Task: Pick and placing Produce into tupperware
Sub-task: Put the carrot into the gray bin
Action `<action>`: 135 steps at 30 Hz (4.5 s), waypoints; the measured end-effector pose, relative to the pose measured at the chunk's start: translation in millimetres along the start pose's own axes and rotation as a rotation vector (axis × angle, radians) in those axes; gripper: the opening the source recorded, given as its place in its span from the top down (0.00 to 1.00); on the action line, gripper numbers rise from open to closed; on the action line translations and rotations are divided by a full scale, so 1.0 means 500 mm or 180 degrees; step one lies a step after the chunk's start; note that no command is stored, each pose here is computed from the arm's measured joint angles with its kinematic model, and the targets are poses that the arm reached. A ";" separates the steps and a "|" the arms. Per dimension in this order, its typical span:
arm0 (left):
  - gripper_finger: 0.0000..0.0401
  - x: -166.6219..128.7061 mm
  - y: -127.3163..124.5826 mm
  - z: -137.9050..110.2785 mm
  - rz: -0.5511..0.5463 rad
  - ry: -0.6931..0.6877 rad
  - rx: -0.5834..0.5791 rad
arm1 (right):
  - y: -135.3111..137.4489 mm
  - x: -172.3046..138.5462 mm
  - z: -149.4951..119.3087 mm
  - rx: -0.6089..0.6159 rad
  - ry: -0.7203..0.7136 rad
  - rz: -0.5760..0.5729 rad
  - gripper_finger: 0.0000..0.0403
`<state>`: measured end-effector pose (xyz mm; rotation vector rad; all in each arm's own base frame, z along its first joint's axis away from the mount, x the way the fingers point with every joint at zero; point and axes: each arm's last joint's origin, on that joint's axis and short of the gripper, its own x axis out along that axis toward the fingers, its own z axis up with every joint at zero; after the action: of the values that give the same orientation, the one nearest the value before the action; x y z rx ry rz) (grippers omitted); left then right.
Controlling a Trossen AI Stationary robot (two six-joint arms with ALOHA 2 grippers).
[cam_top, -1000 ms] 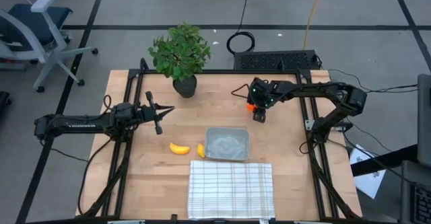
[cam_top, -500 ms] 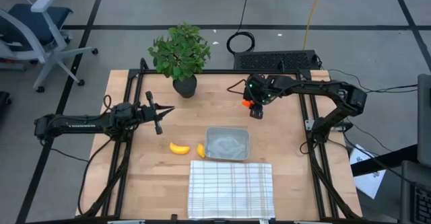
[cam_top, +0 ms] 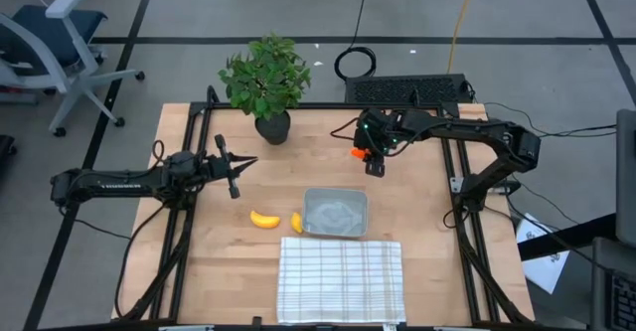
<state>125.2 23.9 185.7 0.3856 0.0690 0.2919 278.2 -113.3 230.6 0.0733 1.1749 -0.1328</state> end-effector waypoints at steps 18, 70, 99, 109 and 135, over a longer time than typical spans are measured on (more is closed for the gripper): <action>0.94 0.000 0.000 0.000 -0.0002 0.0007 0.0002 | 0.007 0.000 -0.002 -0.0031 0.0013 0.0175 0.59; 0.94 0.000 0.000 -0.001 -0.0003 0.0012 0.0088 | 0.116 -0.032 0.059 -0.0316 -0.0367 0.0354 0.59; 0.94 0.000 0.000 -0.001 -0.0004 0.0012 -0.0014 | 0.201 -0.039 0.064 -0.0507 -0.0399 0.0547 0.59; 0.94 0.000 0.000 -0.001 -0.0005 0.0012 -0.0014 | 0.231 -0.042 0.077 -0.0728 -0.0668 0.0601 0.59; 0.94 0.000 0.000 -0.001 -0.0006 0.0012 -0.0037 | 0.279 0.021 0.093 -0.1070 -0.0638 0.0680 0.59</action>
<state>125.2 23.9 185.3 0.3734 0.0714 0.2910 344.3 18.3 237.3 -0.1089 0.9689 0.2415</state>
